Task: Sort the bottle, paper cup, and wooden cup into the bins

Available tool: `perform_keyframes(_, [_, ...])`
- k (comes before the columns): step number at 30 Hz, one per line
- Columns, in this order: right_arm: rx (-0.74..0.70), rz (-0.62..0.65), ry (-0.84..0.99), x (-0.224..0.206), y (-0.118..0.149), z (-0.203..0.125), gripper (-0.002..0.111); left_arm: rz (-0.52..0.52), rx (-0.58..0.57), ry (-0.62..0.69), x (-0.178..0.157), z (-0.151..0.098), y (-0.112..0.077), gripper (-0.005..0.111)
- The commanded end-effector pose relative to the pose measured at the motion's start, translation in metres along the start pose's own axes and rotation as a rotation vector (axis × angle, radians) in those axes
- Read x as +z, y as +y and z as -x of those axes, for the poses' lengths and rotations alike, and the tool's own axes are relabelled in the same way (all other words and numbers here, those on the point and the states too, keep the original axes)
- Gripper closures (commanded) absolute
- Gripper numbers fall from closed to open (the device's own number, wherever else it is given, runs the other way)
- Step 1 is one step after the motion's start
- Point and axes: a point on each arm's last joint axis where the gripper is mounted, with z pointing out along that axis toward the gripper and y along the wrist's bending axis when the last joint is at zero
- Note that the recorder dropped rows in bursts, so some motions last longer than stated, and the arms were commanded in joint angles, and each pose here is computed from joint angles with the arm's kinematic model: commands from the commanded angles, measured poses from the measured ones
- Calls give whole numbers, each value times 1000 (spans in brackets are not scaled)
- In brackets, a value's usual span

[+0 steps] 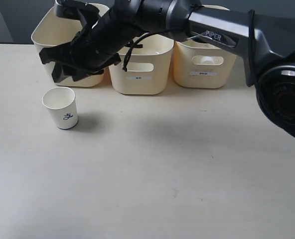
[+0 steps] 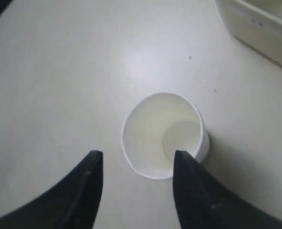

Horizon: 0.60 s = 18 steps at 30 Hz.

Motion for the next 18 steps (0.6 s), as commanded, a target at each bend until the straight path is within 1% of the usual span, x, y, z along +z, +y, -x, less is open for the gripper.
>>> perform_keyframes(1, [19, -23, 38, -5, -2, -1, 62, -2, -1, -10, 0, 0, 0, 107])
perform_keyframes(13, [93, -28, 49, -5, -2, -3, 62, -2, -1, -10, 0, 0, 0, 107])
perform_keyframes(18, [109, -21, 73, 8, -2, -9, 62, -2, -1, -10, 0, 0, 0, 107])
